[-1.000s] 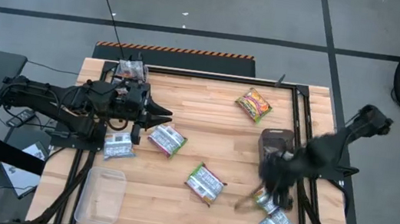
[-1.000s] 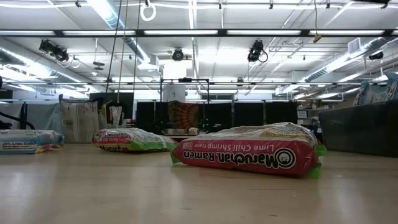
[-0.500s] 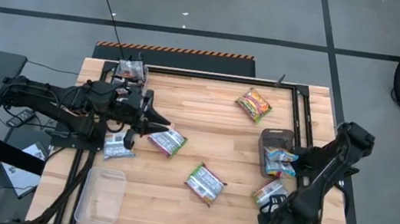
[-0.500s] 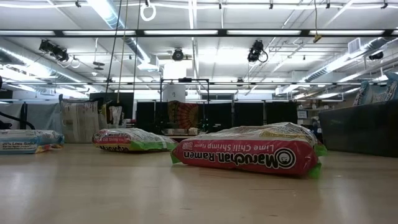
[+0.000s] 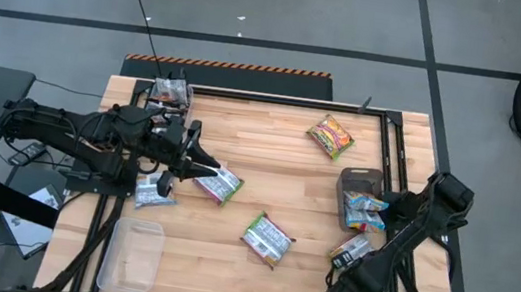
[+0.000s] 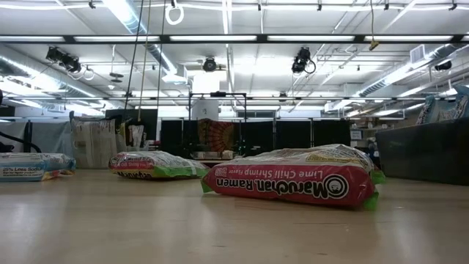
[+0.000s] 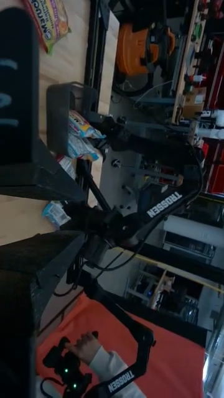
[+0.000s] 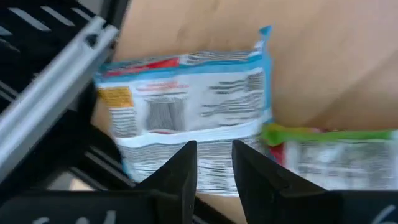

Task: Sort Maruchan noodles
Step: Put the blue noodle pack into the black bin

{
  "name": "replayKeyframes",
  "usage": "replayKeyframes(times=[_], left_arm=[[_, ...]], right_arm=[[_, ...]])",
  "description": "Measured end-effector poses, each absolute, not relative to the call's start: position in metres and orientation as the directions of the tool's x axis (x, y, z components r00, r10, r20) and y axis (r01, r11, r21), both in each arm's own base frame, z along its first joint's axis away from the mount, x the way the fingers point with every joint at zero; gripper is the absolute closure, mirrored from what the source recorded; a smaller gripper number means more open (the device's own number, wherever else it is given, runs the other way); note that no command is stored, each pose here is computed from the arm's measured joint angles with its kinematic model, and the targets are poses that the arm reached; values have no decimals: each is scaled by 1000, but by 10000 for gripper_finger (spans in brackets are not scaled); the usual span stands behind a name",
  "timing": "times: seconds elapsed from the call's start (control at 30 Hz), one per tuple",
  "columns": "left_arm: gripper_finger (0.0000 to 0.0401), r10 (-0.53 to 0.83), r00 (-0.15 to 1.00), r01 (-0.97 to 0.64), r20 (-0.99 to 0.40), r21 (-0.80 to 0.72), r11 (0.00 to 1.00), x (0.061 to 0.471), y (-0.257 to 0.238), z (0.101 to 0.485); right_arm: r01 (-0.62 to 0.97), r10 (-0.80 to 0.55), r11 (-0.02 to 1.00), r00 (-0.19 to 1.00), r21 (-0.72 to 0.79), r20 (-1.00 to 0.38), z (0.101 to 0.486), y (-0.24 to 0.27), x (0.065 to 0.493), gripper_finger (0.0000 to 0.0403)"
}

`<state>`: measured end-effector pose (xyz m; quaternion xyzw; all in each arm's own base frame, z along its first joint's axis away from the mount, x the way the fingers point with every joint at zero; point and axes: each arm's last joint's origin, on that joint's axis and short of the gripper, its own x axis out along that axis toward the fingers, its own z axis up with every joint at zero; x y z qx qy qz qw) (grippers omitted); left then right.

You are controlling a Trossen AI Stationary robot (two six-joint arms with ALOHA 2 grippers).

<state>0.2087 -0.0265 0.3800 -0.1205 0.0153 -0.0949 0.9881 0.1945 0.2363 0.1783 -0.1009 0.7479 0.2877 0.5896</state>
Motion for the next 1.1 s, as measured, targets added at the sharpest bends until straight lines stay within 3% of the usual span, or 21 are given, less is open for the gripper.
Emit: replayKeyframes(times=[0.27, 0.53, 0.67, 0.8, 0.9, 1.1], left_arm=[[307, -199, 980, 193, -7, -212, 958, 208, -28, 380], [307, -198, 980, 193, -7, -191, 962, 208, -28, 380], [307, -198, 980, 193, -7, -195, 962, 208, -28, 380], [307, -198, 980, 193, -7, -197, 961, 208, -28, 380], [307, -198, 980, 193, -7, -197, 961, 208, -28, 380], [307, -198, 980, 194, -2, -197, 961, 209, -28, 381]], right_arm=[[-559, 331, 684, -334, 468, -882, 167, 226, 200, 269], [-538, 260, 764, -250, 357, -933, 159, 196, 226, 252], [-454, 332, 756, -354, 471, -874, 165, 195, 223, 247], [-479, 390, 665, -431, 573, -814, 174, 214, 211, 244], [-523, 362, 637, -445, 566, -819, 167, 222, 200, 245], [-512, 282, 702, -439, 496, -853, 150, 208, 194, 243]])
